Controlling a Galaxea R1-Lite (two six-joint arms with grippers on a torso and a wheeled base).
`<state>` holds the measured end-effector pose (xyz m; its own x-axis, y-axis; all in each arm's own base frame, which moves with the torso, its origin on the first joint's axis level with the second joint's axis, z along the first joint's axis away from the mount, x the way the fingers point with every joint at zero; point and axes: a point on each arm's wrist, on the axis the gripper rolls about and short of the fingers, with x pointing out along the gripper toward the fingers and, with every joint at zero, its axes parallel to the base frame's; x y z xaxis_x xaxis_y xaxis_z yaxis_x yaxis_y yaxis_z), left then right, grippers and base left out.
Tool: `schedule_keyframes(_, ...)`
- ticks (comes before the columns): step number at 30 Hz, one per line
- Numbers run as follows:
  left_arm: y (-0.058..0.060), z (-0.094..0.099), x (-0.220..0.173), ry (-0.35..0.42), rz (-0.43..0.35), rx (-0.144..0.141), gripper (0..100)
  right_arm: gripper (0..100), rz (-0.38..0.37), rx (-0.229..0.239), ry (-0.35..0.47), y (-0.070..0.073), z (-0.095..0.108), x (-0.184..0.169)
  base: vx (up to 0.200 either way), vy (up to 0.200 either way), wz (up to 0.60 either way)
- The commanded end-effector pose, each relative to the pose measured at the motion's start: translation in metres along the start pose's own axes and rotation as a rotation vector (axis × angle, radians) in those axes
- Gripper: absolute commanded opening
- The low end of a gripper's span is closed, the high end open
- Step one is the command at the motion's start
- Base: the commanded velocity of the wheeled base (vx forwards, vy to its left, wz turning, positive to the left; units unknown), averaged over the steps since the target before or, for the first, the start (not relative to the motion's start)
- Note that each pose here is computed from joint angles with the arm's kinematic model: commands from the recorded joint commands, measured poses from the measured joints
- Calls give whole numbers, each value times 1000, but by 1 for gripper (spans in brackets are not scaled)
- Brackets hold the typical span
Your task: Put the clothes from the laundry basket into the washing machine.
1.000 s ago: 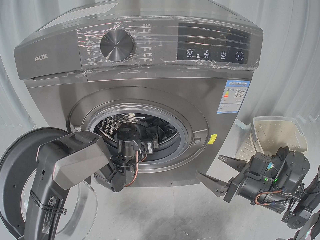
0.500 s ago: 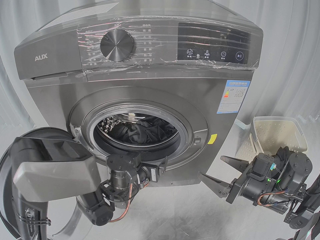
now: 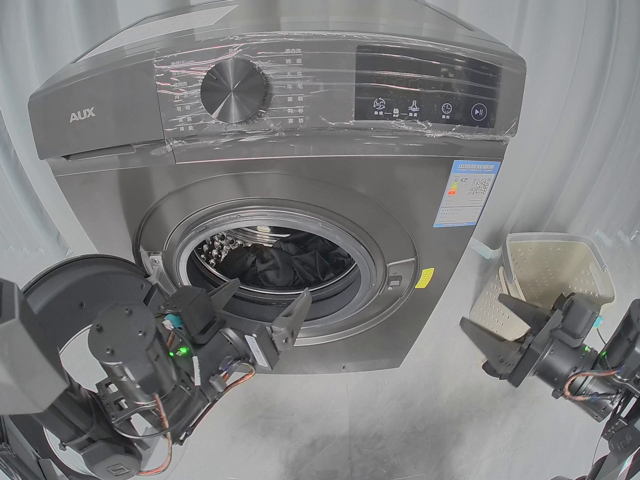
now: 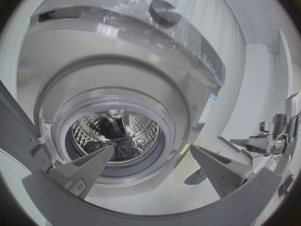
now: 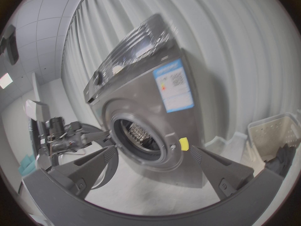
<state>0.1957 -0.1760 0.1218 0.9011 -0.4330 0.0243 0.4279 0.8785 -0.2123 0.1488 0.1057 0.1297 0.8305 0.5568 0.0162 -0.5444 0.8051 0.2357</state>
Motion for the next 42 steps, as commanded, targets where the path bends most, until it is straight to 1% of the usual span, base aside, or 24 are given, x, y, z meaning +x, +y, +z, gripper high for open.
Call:
schedule_keyframes(1,-1,23,-29,-70,-16,-26,100,100,-83,-13,-136,-13,23,-25,0,0,0)
schedule_keyframes(3,1,25,-36,-78,11,-24,100,100,-109,-26,-173,-17,29,-30,0,0,0)
schedule_keyframes(6,6,24,-48,-64,19,-2,100,100,-133,-47,-203,-19,34,-36,0,0,0)
schedule_keyframes(7,6,24,-48,-64,19,-2,100,100,-134,-47,-205,-19,34,-36,-200,0,0)
schedule_keyframes(8,8,24,-52,-62,24,14,100,100,-151,-50,-190,-20,33,-39,-200,0,0)
schedule_keyframes(9,10,28,-56,-76,29,30,100,100,-162,-56,-163,-20,32,-44,-200,0,0)
schedule_keyframes(12,12,35,-66,-103,29,34,100,100,-179,-78,-65,-20,25,-57,-200,0,0)
schedule_keyframes(14,16,31,-72,-82,34,43,100,100,-203,-90,-11,-21,21,-65,0,0,0)
schedule_keyframes(15,17,31,-73,-81,36,44,100,100,-207,-89,-5,-21,20,-66,0,0,0)
schedule_keyframes(16,20,27,-77,-59,45,59,100,100,-225,-90,-1,-22,21,-73,0,0,0)
schedule_keyframes(18,23,24,-80,-44,55,67,100,100,-252,-92,-8,-23,21,-83,0,0,0)
schedule_keyframes(21,24,23,-80,-39,64,69,100,100,-270,-101,-2,-22,20,-94,-200,0,0)
schedule_keyframes(25,29,24,-79,-46,92,71,100,100,-284,-102,16,-20,15,-111,-200,0,0)
schedule_keyframes(26,31,24,-79,-44,102,77,100,100,-288,-102,20,-20,14,-116,-200,0,0)
schedule_keyframes(28,33,24,-82,-43,111,80,100,100,-289,-101,25,-19,12,-122,-100,0,0)
schedule_keyframes(32,35,26,-91,-55,112,76,100,100,-311,-105,8,-18,10,-131,0,0,0)
schedule_keyframes(37,36,35,-98,-101,117,61,100,100,-343,-142,-24,-17,7,-144,-160,0,0)
schedule_keyframes(39,36,36,-99,-106,118,59,100,100,-347,-147,-32,-16,6,-148,-200,0,0)
schedule_keyframes(42,38,41,-108,-114,124,58,100,100,-364,-163,-57,-13,-1,-163,0,0,0)
